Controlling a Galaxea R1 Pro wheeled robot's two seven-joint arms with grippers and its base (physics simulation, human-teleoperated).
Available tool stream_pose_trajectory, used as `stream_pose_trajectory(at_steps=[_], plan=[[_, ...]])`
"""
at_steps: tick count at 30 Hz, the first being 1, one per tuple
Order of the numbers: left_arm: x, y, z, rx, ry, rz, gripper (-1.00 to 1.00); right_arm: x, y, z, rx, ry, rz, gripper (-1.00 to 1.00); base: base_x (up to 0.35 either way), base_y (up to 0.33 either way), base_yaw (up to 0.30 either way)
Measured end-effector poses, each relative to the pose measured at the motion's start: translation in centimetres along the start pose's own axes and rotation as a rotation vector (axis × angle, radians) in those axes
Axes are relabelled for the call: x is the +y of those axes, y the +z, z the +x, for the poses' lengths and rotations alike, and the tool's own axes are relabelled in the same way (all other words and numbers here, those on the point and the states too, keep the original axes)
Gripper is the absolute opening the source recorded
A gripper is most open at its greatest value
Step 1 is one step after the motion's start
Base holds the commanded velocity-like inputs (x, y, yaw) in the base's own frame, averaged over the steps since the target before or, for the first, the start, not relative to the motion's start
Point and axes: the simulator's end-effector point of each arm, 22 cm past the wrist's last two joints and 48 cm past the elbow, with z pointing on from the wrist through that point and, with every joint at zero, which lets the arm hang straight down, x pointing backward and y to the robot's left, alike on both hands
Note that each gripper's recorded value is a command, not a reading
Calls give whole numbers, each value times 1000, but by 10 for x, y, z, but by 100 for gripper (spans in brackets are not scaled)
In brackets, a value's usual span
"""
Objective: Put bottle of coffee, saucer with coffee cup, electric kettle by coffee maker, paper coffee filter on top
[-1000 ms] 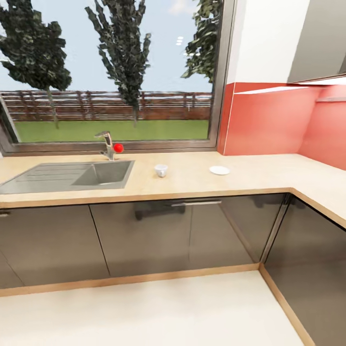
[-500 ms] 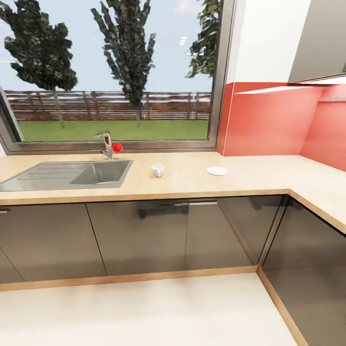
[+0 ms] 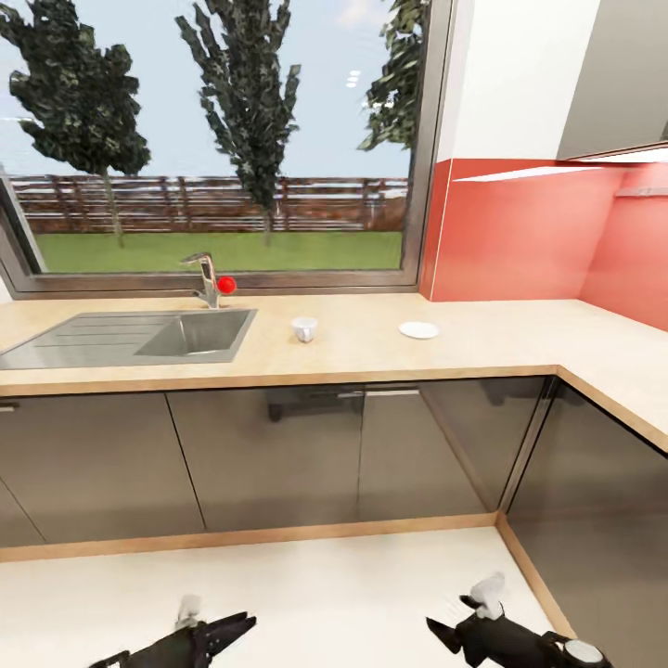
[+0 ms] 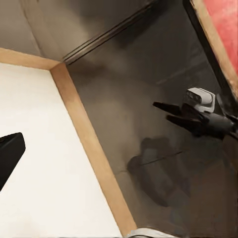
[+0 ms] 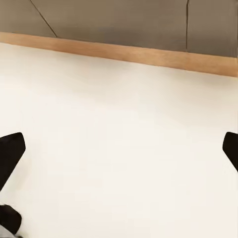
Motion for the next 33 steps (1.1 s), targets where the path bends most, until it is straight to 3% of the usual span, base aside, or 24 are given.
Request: stream_pose_trajectory(at_steps=[3, 4, 7, 12, 19, 21, 22, 23, 24, 28, 30, 33], plan=[[-34, 11, -39, -33, 20, 86, 100, 15, -9, -43, -47, 9, -52, 100, 0, 0, 0], [-55, 14, -64, -56, 28, 133, 100, 23, -15, -69, -78, 14, -78, 100, 0, 0, 0], [-83, 14, -102, -89, 41, 176, 100, 28, -25, -106, -118, 6, -101, 100, 0, 0, 0], [-125, 8, -170, -140, 94, 145, 100, 29, -42, -183, -181, -17, -122, 100, 0, 0, 0], [-174, 7, -198, -124, 171, 125, 100, 27, -64, -283, -237, -29, -125, 100, 0, 0, 0], [-186, 7, -208, -137, 187, 128, 100, 20, -85, -334, -280, -27, -110, 100, 0, 0, 0], [-194, 8, -217, -148, 197, 133, 100, 13, -102, -364, -322, -22, -96, 100, 0, 0, 0], [-209, 19, -240, -159, 203, 136, 100, -5, -133, -414, -396, -17, -58, 100, 0, 0, 0], [-215, 25, -249, -164, 207, 136, 100, -9, -146, -435, -427, -19, -53, 100, 0, 0, 0], [-245, 58, -289, -209, 212, 137, 100, -63, -181, -481, -451, 39, 14, 100, 0, 0, 0], [-269, 85, -321, -243, 209, 137, 100, -119, -209, -504, -444, 142, 61, 100, 0, 0, 0], [-305, 120, -359, -260, 195, 162, 100, -166, -243, -528, -447, 281, 73, 100, 0, 0, 0]])
